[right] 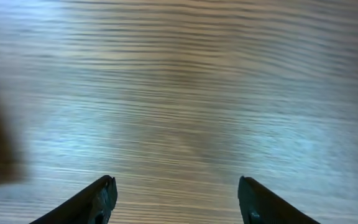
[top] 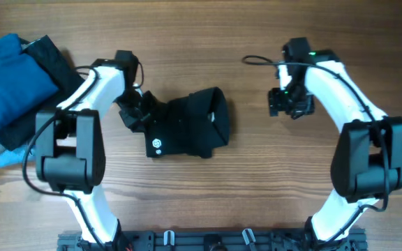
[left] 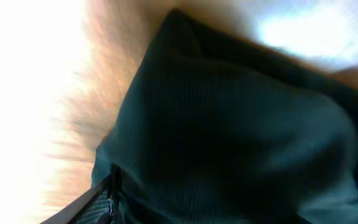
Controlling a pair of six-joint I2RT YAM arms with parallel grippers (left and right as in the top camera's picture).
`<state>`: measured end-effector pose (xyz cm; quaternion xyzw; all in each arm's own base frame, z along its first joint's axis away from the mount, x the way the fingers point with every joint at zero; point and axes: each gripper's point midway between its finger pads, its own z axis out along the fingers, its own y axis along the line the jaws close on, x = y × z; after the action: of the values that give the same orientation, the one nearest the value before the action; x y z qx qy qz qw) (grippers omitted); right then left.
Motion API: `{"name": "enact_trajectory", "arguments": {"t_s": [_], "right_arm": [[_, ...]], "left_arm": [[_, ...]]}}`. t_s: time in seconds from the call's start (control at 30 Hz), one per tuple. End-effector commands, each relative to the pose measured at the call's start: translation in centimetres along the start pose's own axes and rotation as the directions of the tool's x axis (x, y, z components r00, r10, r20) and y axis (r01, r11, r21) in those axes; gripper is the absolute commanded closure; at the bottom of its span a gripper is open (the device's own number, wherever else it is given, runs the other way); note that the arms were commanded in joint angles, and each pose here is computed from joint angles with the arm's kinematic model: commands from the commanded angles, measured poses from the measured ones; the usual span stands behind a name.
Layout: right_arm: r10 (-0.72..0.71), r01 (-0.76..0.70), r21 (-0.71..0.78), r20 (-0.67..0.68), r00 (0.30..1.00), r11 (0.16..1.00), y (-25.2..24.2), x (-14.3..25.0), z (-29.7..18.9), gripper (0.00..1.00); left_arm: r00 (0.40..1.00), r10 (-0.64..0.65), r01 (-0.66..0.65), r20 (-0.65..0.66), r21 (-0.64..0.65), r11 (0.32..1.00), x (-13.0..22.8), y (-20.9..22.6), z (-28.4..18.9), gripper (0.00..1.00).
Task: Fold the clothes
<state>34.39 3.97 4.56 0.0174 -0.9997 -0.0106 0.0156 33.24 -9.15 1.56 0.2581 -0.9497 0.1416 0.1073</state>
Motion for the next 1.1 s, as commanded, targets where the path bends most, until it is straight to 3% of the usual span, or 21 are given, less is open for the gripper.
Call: {"name": "enact_trajectory", "arguments": {"t_s": [0.0,0.07,0.1,0.2,0.4,0.53,0.6,0.83,1.07], "right_arm": [[-0.146,0.134,-0.29,-0.02,0.989,0.948,3.8,1.2,-0.3,0.32],[-0.255,0.235,-0.551,0.042,0.966,0.801,8.4,2.3,-2.4,0.32],[-0.285,0.266,-0.649,0.078,0.955,0.713,10.5,2.9,-3.8,0.32],[-0.33,0.299,-0.726,0.105,0.938,0.619,13.0,4.0,-5.1,0.32],[-0.427,0.343,-0.736,0.081,0.901,0.583,16.5,6.3,-5.1,0.36],[-0.446,0.347,-0.701,0.047,0.894,0.622,18.2,6.9,-4.3,0.38],[-0.443,0.356,-0.664,0.042,0.896,0.657,19.0,6.6,-3.6,0.39],[-0.527,0.44,-0.637,0.061,0.848,0.633,21.9,7.9,-2.5,0.39],[-0.497,0.42,-0.502,-0.023,0.867,0.756,21.8,7.2,1.6,0.4]], "left_arm": [[0.948,0.18,-0.201,0.261,0.056,0.978,-3.3,-2.3,-5.2,0.33],[0.88,0.309,-0.345,0.36,0.04,0.938,-4.6,-3.6,-6.7,0.31],[0.865,0.318,-0.356,0.388,0.029,0.934,-5.2,-3.8,-7.0,0.28],[0.862,0.318,-0.355,0.394,0.024,0.934,-5.4,-3.7,-7.0,0.27],[0.806,0.339,-0.407,0.485,0.038,0.913,-7.1,-5.4,-8.1,0.28],[0.766,0.39,-0.463,0.511,0.017,0.886,-8.0,-6.3,-7.7,0.3],[0.78,0.395,-0.461,0.486,0.019,0.887,-8.1,-6.0,-6.5,0.29],[0.852,0.393,-0.442,0.346,0.072,0.894,-6.9,-5.1,-2.4,0.3],[0.904,0.368,-0.377,0.217,0.0,0.926,-4.9,-2.0,-0.7,0.3]]}}
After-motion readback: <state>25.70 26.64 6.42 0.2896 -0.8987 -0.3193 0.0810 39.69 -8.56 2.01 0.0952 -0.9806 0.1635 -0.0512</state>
